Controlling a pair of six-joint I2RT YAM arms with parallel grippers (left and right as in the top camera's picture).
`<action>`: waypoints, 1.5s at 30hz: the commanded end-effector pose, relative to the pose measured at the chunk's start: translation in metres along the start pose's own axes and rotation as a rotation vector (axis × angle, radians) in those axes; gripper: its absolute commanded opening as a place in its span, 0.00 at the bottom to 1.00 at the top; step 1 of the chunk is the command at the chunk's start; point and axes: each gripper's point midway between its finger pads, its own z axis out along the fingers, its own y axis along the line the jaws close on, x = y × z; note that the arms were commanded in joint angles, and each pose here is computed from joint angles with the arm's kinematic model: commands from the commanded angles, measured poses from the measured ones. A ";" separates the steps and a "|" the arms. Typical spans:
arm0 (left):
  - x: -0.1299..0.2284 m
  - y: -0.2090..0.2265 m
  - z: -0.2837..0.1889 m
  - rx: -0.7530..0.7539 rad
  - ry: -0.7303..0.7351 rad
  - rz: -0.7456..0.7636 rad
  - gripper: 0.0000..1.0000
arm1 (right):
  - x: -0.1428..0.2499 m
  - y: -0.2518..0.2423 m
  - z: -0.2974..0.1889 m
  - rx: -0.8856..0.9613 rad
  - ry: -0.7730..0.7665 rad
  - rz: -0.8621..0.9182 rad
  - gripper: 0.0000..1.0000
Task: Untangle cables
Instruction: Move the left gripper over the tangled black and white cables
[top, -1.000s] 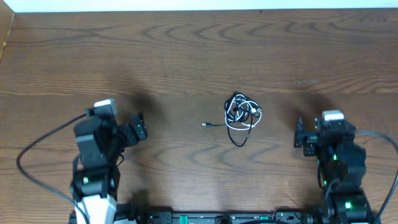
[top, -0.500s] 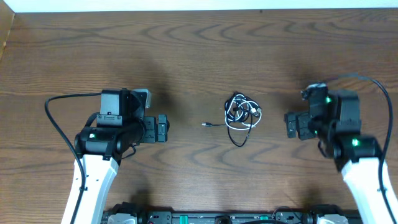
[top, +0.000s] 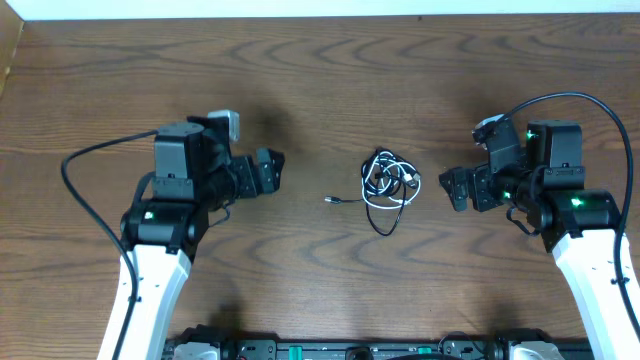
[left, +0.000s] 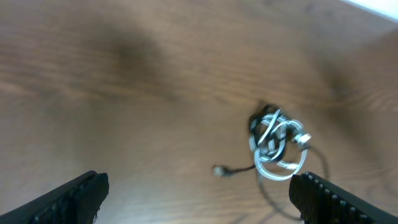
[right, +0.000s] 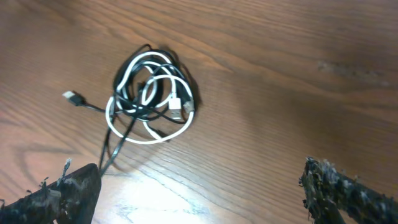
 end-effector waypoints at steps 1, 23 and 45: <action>-0.010 -0.007 0.010 0.040 0.013 -0.078 0.98 | -0.009 0.007 -0.004 -0.043 -0.031 -0.009 0.99; 0.032 -0.071 0.155 -0.067 0.261 0.187 0.98 | 0.006 -0.043 -0.010 0.255 0.012 0.251 0.99; 0.112 -0.108 0.218 0.028 0.418 0.099 0.84 | 0.006 -0.040 -0.009 0.242 0.016 0.250 0.99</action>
